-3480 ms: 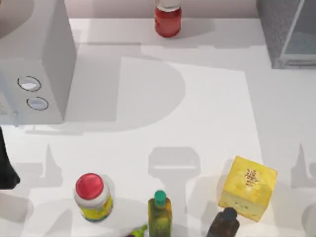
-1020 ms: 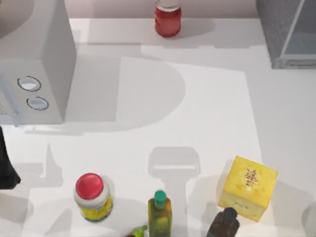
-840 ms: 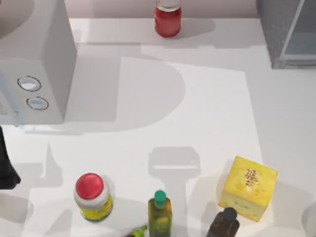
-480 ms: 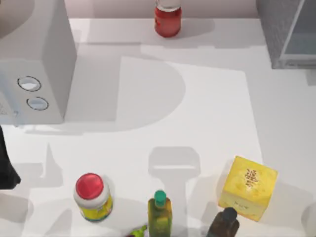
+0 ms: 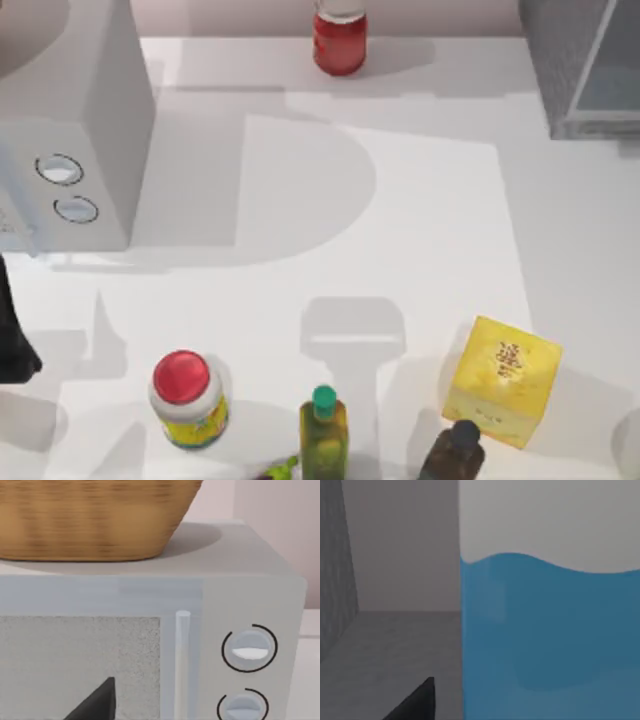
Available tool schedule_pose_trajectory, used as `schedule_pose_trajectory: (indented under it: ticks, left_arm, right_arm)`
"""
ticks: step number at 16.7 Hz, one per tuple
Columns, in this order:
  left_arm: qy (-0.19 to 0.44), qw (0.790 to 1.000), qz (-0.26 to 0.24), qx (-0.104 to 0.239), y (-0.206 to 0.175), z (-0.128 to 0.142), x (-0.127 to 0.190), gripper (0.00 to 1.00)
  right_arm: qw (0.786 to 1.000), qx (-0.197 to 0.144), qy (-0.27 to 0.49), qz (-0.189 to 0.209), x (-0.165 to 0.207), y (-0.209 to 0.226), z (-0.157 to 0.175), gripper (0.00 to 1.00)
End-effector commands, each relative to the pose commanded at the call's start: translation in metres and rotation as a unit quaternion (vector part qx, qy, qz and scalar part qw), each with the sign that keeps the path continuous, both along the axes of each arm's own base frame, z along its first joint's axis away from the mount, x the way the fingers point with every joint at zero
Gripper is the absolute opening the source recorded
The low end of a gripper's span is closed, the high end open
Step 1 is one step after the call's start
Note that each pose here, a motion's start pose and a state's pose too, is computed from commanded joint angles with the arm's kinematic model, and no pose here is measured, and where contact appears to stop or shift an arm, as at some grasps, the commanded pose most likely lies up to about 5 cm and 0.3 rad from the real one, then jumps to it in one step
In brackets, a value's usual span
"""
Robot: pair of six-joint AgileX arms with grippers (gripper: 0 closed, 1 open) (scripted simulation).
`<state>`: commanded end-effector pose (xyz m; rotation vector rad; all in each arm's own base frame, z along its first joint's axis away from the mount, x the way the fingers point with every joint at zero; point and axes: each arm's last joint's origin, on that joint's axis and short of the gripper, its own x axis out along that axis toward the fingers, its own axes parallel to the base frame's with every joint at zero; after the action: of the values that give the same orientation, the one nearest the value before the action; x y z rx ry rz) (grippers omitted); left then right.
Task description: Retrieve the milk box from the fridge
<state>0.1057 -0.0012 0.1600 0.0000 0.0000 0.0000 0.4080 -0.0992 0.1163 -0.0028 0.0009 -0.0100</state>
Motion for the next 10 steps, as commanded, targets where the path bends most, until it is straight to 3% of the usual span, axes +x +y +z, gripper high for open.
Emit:
schedule_pose_trajectory:
  ticks: [4,9,10]
  left_arm:
    - [0.0,1.0,0.0,0.0,0.0,0.0,0.0,1.0]
    - [0.0,1.0,0.0,0.0,0.0,0.0,0.0,1.0]
    - [0.0,1.0,0.0,0.0,0.0,0.0,0.0,1.0]
  right_arm:
    - [1.0,-0.001,-0.002,0.0,0.032,0.001,0.002,1.0]
    - [1.0,0.0,0.0,0.0,0.035,0.001,0.001,1.0]
    - [1.0,0.0,0.0,0.0,0.035,0.001,0.001,0.92]
